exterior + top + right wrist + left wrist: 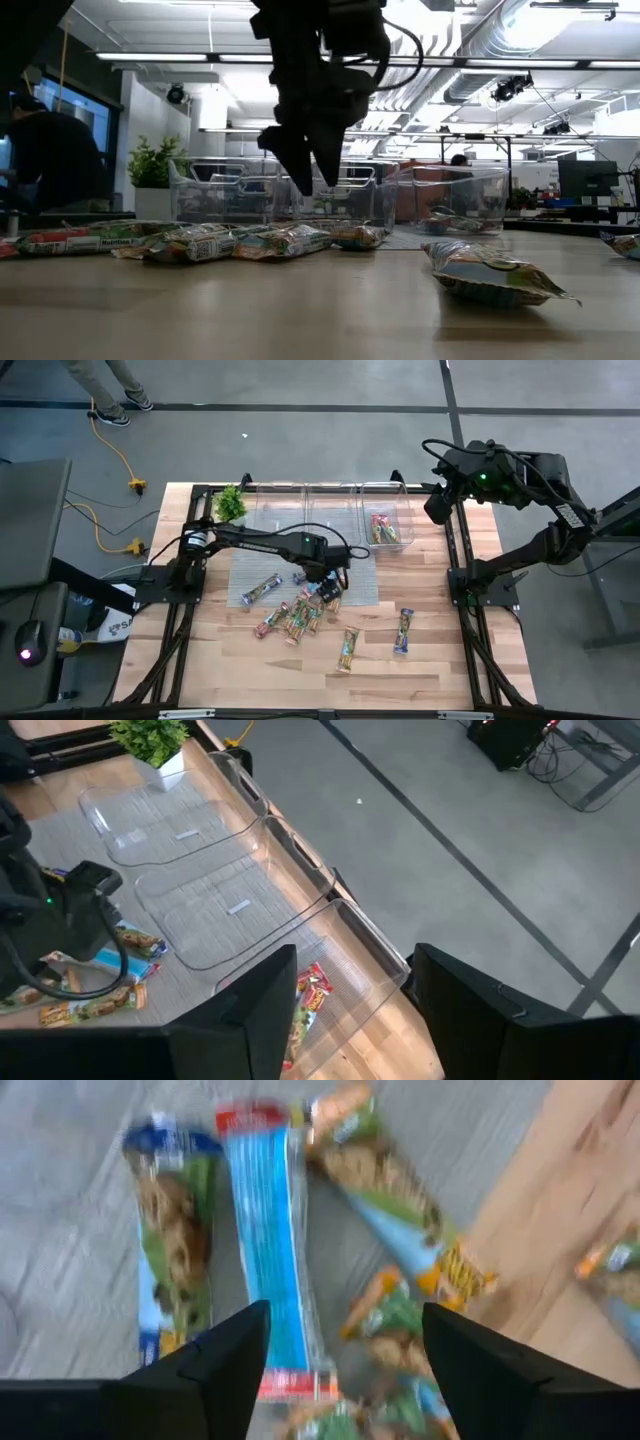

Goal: Pick and place Granola Bars by type
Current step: Put the red granola bar into the right transparent bin

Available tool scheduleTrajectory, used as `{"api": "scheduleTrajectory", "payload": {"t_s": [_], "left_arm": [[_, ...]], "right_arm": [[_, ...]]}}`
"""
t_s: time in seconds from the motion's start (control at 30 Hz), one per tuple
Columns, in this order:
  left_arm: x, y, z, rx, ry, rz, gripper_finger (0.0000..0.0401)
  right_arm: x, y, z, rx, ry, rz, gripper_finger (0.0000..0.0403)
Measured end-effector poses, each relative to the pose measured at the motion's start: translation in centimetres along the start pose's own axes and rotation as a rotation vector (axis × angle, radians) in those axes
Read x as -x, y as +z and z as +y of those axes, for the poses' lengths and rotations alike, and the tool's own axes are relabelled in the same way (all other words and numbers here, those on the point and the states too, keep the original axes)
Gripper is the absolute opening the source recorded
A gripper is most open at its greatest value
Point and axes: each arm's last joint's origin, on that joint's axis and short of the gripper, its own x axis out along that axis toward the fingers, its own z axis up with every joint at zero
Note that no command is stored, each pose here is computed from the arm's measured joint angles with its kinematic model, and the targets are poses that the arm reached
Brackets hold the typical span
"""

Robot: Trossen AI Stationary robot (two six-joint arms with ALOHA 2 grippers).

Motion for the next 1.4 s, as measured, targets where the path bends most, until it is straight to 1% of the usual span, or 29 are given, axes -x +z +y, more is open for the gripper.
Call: {"api": "scheduleTrajectory", "payload": {"t_s": [0.13,0.2,0.37,0.43,0.5,0.57,0.63,0.73,0.93,1.03,1.27,1.4], "left_arm": [[-0.4,0.0,0.3,0.009,0.079,-0.025,0.0265],[-0.3,0.2,0.3,0.01,0.086,-0.046,0.0266],[-0.3,0.1,0.4,0.014,0.11,-0.049,0.0266],[-1.1,0.2,0.4,0.014,0.115,-0.039,0.0266],[-2.2,0.0,0.5,0.013,0.125,0.006,0.0266],[-3.1,0.0,0.4,0.01,0.103,0.029,0.0266],[-3.6,-0.1,0.5,0.012,0.11,0.053,0.0266],[-3.8,-0.1,0.6,0.01,0.121,0.045,0.0266],[-3.9,0.2,0.4,0.011,0.109,0.018,0.0266],[-5.3,0.2,0.5,0.008,0.101,0.053,0.0266],[-5.8,0.2,0.5,0.012,0.093,0.068,0.0266],[-5.9,0.3,0.8,0.021,0.098,0.067,0.0249]], "right_arm": [[0.0,0.0,0.0,0.0,0.013,0.002,0.0188],[0.0,0.0,0.1,-0.004,0.02,0.004,0.0188],[0.0,0.0,0.1,-0.006,0.028,0.006,0.0188],[0.0,0.0,0.1,-0.006,0.03,0.006,0.0188],[0.0,0.0,0.1,-0.006,0.036,0.007,0.0188],[0.0,0.0,0.1,-0.007,0.04,0.008,0.0188],[0.0,0.0,0.1,-0.007,0.043,0.009,0.0188],[0.0,0.0,0.1,-0.008,0.044,0.009,0.0188],[0.0,0.0,0.1,-0.008,0.044,0.009,0.0188],[0.0,0.0,0.1,-0.008,0.044,0.01,0.0188],[0.0,-0.1,0.1,-0.006,0.043,0.013,0.0188],[0.0,-0.1,0.1,-0.005,0.043,0.015,0.0188]]}}
